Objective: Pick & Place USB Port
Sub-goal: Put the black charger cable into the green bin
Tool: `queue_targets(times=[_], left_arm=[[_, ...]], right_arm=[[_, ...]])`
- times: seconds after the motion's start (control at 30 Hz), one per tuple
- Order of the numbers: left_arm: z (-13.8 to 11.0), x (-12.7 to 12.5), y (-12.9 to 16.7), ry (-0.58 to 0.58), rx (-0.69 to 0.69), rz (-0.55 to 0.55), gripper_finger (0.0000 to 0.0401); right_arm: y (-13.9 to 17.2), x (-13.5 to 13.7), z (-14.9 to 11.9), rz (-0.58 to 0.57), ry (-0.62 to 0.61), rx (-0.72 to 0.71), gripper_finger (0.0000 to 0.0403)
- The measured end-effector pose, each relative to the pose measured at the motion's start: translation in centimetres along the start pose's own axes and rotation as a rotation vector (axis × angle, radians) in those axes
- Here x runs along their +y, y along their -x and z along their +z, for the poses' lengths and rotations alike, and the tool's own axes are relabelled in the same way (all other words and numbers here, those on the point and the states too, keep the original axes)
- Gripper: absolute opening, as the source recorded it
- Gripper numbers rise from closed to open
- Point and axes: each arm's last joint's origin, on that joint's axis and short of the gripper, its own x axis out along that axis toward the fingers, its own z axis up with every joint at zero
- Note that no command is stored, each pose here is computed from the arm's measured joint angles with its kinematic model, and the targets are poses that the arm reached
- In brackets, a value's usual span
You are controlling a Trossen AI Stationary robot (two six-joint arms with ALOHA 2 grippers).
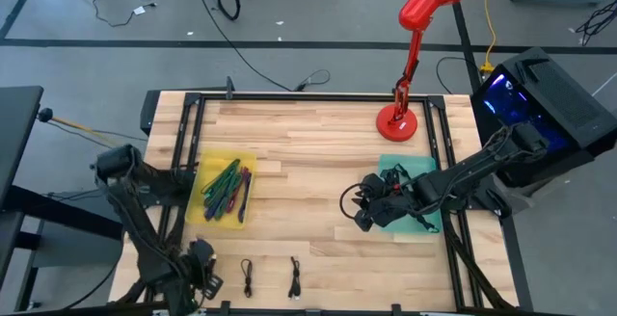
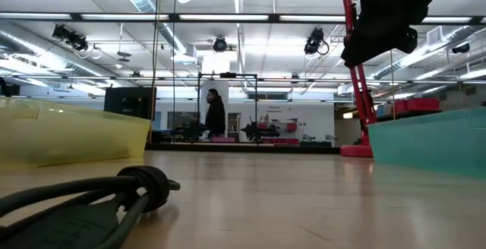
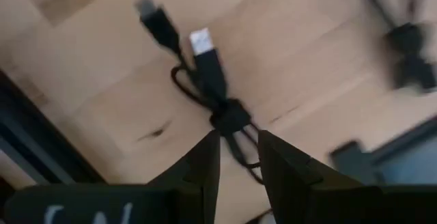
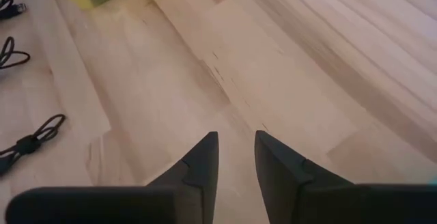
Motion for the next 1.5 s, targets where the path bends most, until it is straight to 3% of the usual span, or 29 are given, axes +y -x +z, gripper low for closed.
queue_targets(times=[0.27, 0.8, 1.1, 1.5], left_arm=[[-0.9, -0.2, -2.8, -0.012, 0.039, 0.133, 0.0103], [-0.3, -0.3, -2.8, -0.027, -0.065, 0.094, 0.0103], [0.6, 0.9, -2.5, 0.002, -0.155, 0.219, 0.0103], [0.7, 0.8, -2.6, 0.004, -0.22, 0.166, 0.0103]], right_arm=[[0.0, 0.2, 0.2, 0.007, -0.014, -0.031, 0.0099], [0.0, 0.2, 0.3, -0.004, -0.02, -0.062, 0.0099], [0.0, 0.2, 0.4, -0.005, -0.022, -0.066, 0.0099], [0.0, 0.2, 0.4, -0.007, -0.022, -0.07, 0.0099]])
